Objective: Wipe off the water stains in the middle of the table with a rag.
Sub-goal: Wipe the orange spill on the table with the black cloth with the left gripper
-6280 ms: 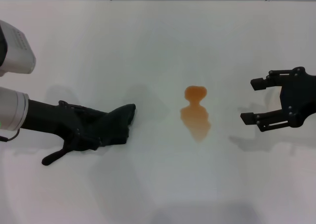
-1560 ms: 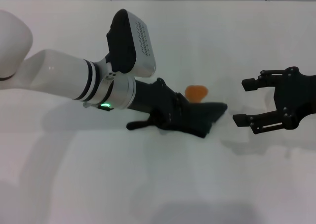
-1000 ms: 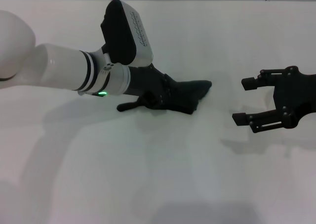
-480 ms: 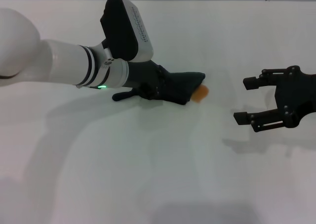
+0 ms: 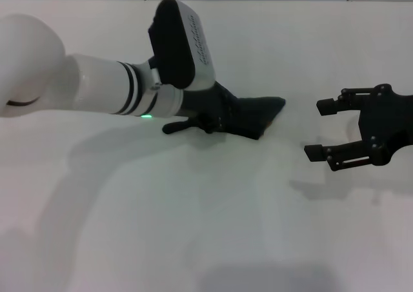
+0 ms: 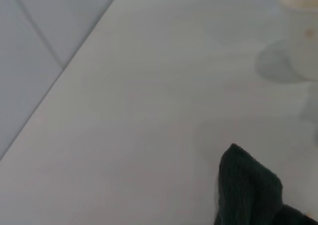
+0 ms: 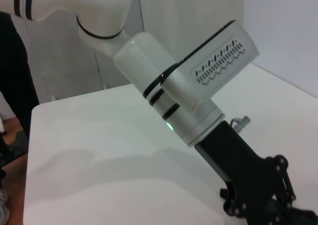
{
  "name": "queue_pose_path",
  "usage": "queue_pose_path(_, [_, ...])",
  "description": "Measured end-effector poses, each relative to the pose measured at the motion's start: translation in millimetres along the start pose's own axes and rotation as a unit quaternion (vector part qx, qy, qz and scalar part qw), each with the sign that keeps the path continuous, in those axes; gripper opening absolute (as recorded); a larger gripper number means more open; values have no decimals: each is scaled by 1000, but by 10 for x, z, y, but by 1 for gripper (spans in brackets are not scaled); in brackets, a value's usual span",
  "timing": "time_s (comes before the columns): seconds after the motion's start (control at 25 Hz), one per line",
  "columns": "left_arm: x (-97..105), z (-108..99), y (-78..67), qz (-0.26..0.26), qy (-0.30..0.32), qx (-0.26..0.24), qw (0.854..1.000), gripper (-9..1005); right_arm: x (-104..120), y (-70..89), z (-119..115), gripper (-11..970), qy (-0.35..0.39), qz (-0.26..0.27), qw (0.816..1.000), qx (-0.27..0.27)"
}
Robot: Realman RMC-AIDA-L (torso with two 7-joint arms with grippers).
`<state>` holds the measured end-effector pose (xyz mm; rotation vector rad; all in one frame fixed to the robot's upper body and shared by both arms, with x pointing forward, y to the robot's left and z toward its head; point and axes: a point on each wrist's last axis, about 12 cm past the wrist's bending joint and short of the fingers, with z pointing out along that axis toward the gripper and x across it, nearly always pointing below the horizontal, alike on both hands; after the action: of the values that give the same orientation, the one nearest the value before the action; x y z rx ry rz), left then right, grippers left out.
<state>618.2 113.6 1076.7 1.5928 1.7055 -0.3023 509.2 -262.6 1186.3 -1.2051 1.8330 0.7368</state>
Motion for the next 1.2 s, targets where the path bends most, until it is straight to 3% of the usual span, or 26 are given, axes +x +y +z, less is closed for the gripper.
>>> queue_pose_path(0.64, [-83,104,-240,82,-32,30,996,68,-18,-3,-2,841,-2,3,1000,0])
queue_pose_path(1.2, [68,46,59,70,11,-64,995,68,-13,-1,-3,841,-2,7,1000,1])
